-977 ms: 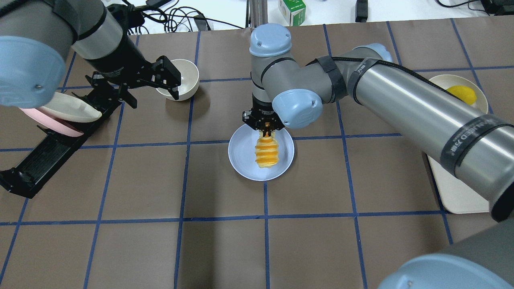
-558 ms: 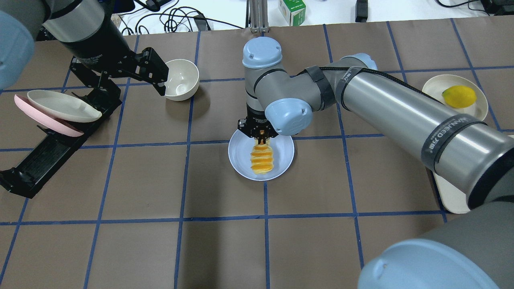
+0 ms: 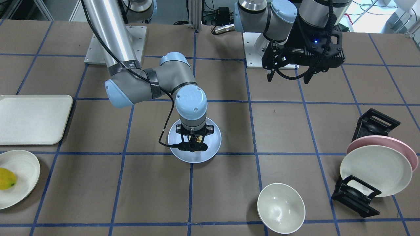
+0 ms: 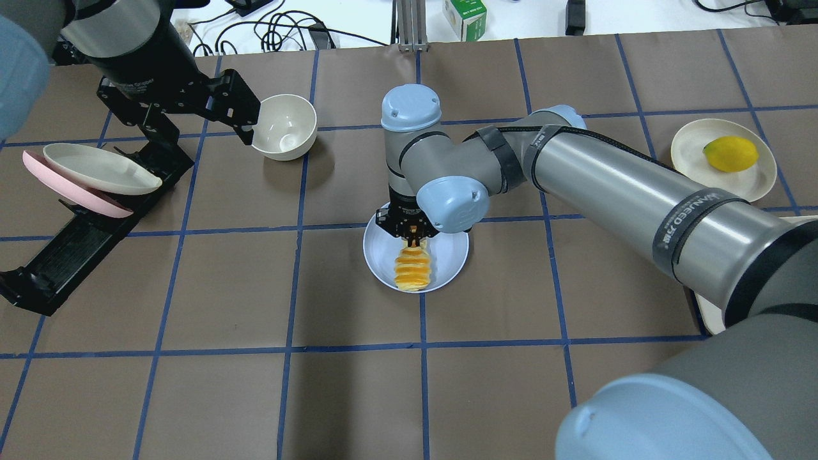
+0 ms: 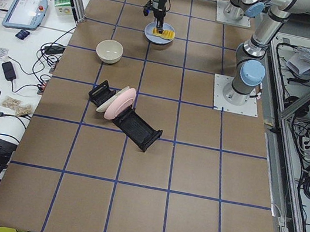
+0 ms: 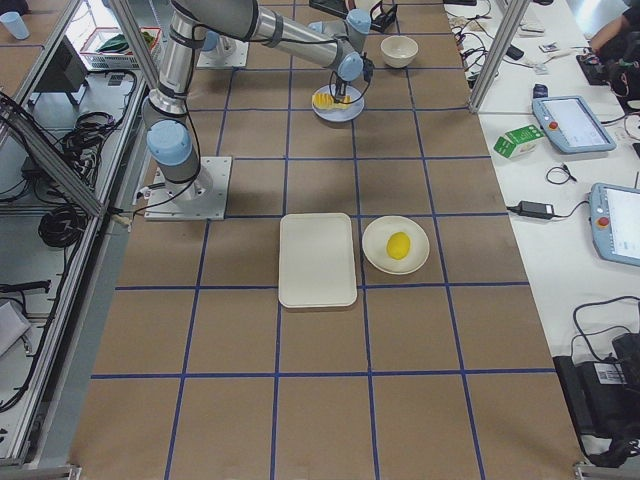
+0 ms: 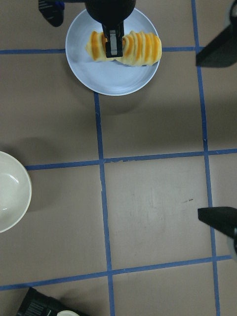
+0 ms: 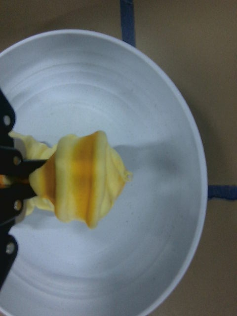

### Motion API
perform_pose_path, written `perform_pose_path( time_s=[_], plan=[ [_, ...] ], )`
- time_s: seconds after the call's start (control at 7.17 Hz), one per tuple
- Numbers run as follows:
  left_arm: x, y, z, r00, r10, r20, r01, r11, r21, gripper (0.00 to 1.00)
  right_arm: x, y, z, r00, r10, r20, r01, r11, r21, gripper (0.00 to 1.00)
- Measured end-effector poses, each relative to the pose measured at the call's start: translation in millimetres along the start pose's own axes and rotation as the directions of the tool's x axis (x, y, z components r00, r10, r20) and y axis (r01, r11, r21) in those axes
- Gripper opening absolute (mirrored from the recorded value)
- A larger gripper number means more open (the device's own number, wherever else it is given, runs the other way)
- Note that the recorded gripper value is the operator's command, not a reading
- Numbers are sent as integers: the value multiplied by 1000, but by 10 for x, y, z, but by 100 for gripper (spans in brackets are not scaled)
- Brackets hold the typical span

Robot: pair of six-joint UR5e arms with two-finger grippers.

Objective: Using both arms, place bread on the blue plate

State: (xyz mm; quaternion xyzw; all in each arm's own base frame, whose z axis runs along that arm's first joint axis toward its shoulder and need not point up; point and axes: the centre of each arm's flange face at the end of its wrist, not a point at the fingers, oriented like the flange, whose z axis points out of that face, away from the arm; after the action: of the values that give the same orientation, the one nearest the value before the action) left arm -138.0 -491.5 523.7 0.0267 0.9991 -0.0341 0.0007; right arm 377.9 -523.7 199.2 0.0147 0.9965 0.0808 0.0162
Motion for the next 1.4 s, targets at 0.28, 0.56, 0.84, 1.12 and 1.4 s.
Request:
perform_pose_path(
  time_s=[0.28, 0.56, 0.84, 1.12, 1.4],
  plan=[
    [-2, -3, 9, 1000, 1, 1, -1, 1000, 6, 100, -10, -23, -27, 1000, -10, 9, 9, 1000, 26, 71],
    [-1, -4, 12, 1000, 0, -1, 0, 1000, 7, 100, -21, -62, -110, 1000, -18, 21, 16, 998, 53, 100],
    [-11, -18, 19, 1000, -2, 1, 2, 1000, 9, 100, -30, -76, -248, 999, -8, 33, 6, 997, 77, 100],
    [-9, -7, 5, 1000, -1, 7, 1, 1000, 13, 100, 82, -68, -456, 999, 9, 31, -12, 996, 88, 100],
    [-1, 3, 21, 1000, -7, 6, 7, 1000, 12, 100, 687, -65, -944, 996, 89, -31, -87, 994, 61, 100]
  ],
)
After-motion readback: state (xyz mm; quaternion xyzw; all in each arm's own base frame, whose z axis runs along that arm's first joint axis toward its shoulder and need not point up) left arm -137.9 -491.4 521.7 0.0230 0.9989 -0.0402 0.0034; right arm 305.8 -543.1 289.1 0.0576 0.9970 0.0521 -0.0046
